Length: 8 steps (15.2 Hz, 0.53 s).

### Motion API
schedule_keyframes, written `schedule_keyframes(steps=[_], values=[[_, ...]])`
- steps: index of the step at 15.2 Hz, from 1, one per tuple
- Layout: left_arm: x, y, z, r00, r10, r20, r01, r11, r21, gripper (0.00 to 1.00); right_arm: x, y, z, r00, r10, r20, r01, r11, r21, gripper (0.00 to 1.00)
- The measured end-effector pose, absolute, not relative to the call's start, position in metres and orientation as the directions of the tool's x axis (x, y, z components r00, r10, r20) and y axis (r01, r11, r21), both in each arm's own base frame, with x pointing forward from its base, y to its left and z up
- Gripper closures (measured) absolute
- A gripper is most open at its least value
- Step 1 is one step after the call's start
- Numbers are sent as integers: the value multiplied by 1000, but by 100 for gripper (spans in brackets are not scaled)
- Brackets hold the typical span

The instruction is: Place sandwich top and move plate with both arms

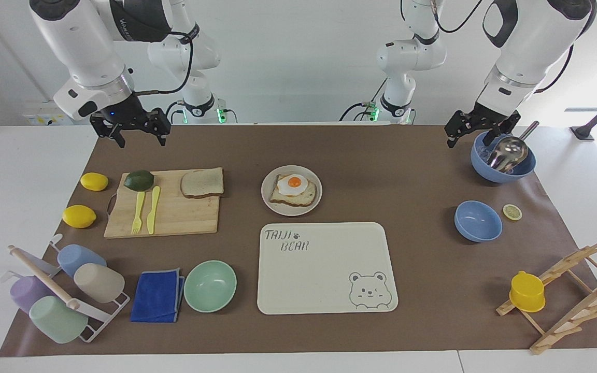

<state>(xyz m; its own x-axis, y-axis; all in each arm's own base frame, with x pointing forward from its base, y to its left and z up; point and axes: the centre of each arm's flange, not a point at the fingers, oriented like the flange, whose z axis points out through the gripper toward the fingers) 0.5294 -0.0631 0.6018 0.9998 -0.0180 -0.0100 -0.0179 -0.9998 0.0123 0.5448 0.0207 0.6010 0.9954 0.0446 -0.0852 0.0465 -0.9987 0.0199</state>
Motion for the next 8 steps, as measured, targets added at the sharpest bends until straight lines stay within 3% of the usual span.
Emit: schedule_keyframes(steps=[8], values=[[529, -63, 602, 1000, -18, -10, -18, -1000, 12, 0, 544, 21, 602, 996, 37, -83, 39, -999, 17, 0]])
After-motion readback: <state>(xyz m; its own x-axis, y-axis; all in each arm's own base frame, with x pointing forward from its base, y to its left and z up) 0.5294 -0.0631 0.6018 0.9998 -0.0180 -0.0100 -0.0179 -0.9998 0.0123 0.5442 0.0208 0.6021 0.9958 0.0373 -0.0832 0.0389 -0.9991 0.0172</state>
